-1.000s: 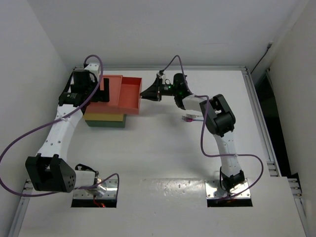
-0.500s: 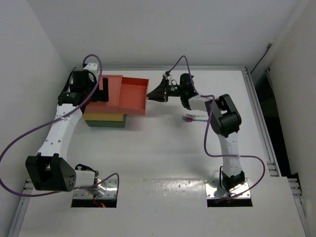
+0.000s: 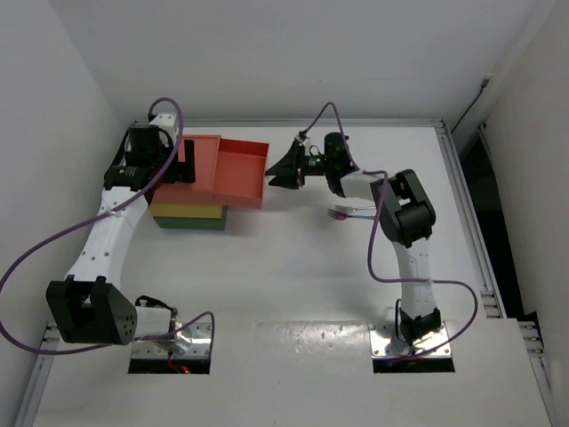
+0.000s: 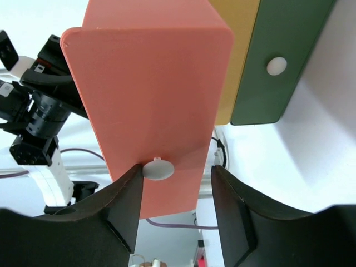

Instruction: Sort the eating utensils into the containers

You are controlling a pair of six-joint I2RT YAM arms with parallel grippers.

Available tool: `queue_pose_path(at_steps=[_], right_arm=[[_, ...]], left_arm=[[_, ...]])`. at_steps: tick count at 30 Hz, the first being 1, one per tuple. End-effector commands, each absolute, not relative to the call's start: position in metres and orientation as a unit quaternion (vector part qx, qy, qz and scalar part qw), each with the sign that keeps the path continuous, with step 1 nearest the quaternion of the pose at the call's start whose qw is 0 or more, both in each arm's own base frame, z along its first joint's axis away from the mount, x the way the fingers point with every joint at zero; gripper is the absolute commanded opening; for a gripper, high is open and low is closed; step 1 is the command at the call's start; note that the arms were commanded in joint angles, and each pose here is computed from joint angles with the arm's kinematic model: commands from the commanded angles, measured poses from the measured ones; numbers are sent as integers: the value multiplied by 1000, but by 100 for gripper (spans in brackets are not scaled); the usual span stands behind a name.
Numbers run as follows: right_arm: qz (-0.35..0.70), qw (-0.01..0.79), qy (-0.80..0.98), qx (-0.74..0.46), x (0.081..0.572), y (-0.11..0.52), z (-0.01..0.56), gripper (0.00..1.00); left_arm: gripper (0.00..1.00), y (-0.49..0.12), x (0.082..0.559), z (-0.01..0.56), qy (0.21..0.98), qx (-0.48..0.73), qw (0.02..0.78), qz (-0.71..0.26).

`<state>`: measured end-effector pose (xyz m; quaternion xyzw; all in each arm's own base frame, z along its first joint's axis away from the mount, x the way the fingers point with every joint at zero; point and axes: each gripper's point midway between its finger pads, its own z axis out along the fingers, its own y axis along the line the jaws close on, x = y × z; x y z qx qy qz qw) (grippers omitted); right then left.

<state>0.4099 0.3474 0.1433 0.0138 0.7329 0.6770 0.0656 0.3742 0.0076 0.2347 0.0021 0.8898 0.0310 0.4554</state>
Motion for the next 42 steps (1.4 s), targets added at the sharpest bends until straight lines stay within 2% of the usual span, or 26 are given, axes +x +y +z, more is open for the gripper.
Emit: queue_pose_path(at_steps=[1, 4, 5, 11, 17, 19, 20, 21, 22, 24, 28, 32, 36, 42], right_arm=[[666, 92, 740, -23, 406, 340, 156, 52], [643, 90, 760, -23, 402, 327, 156, 52], [636, 119, 761, -47, 403, 318, 165, 52], [593, 167, 782, -91, 407, 291, 182, 53], [602, 166, 774, -105, 414, 294, 198, 53], [579, 193, 782, -126, 418, 291, 200, 50], [550, 157, 814, -104, 409, 279, 186, 50], [498, 216, 824, -163, 424, 271, 186, 47], [459, 183, 854, -162, 410, 254, 175, 45], [357, 229, 877, -227, 425, 223, 158, 45], [198, 240, 904, -294, 421, 150, 133, 42], [57, 204, 910, -356, 406, 76, 101, 34], [-17, 191, 894, -404, 409, 36, 81, 24], [-38, 164, 866, -471, 418, 19, 58, 22]], left_arm=[[100, 15, 370, 223, 901, -1, 431, 39], [100, 13, 370, 223, 901, 1, 432, 35], [100, 11, 370, 223, 901, 4, 432, 30], [100, 1, 372, 234, 895, 16, 445, 5], [100, -1, 374, 234, 895, 14, 445, -1], [100, 0, 375, 242, 891, 19, 453, 2], [100, 0, 373, 245, 889, 25, 457, 5], [100, 1, 371, 246, 889, 29, 457, 7], [100, -1, 372, 251, 886, 40, 462, 4], [100, -3, 367, 246, 892, 47, 450, 0], [100, -8, 365, 252, 889, 58, 454, -10], [100, -9, 365, 252, 889, 60, 455, -14], [100, -13, 366, 248, 891, 60, 450, -26], [100, -14, 367, 245, 893, 56, 445, -28]])
